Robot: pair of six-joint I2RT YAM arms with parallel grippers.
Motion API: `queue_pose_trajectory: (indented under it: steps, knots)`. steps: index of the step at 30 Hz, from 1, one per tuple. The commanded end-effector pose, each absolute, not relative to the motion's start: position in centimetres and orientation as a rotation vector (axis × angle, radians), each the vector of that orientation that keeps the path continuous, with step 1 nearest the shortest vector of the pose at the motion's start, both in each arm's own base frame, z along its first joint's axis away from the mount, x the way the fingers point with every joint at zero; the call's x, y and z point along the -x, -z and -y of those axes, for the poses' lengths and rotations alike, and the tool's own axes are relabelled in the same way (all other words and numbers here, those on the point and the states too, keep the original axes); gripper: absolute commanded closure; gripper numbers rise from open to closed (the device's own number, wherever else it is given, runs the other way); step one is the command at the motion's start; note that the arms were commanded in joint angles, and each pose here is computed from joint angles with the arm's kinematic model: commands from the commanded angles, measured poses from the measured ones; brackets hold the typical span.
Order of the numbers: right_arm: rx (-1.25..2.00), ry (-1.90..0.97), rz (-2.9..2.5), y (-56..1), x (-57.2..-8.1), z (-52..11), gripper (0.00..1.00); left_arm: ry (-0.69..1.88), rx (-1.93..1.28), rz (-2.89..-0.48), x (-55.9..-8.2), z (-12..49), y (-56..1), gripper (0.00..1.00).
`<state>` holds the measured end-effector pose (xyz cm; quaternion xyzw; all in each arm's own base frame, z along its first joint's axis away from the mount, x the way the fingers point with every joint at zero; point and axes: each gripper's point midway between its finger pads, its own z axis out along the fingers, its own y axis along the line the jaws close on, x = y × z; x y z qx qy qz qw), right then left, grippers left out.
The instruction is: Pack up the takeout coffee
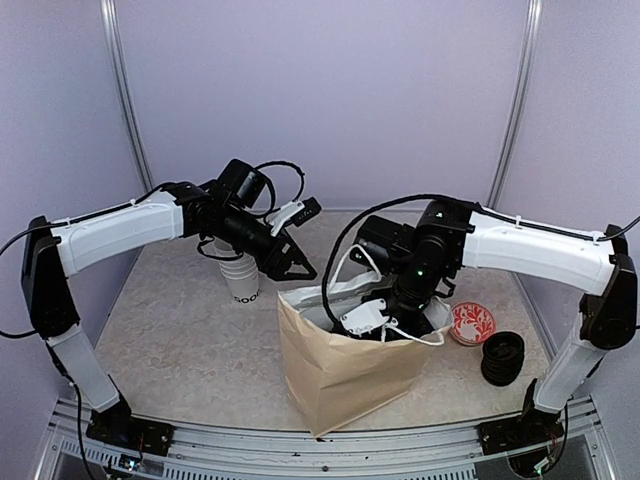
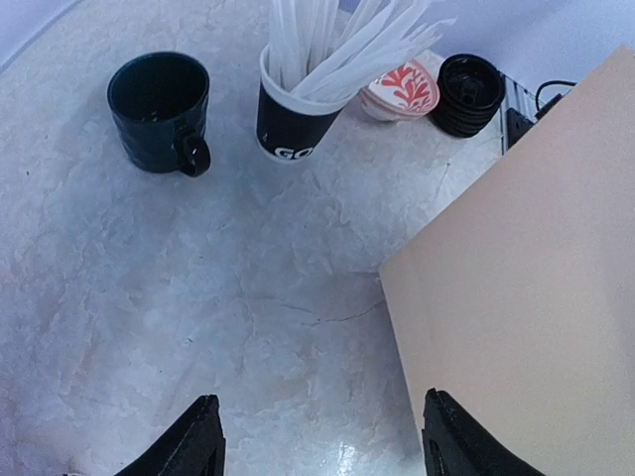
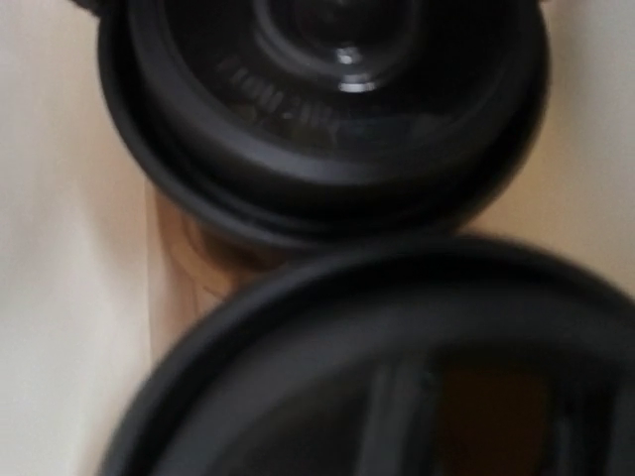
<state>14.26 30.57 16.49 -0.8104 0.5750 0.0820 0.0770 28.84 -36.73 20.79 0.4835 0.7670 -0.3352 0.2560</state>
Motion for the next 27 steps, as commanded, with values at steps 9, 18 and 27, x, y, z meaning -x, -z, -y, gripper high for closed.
queue_pose_trajectory:
  steps: [9,18,27]
  knots:
    - [2.387,-0.232,-1.724,-17.2,-15.3,-31.9,0.01,1.108,-1.307,-1.716,-24.8,36.4,-30.8,0.31]
    - [2.385,-0.221,-1.72,-17.6,-15.7,-32.4,0.01,1.19,-1.381,-1.615,-21.9,37.3,-31.8,0.31]
    - [2.379,-0.234,-1.726,-17.3,-15.8,-32.8,0.12,1.195,-1.426,-1.588,-21.0,37.7,-31.6,0.31]
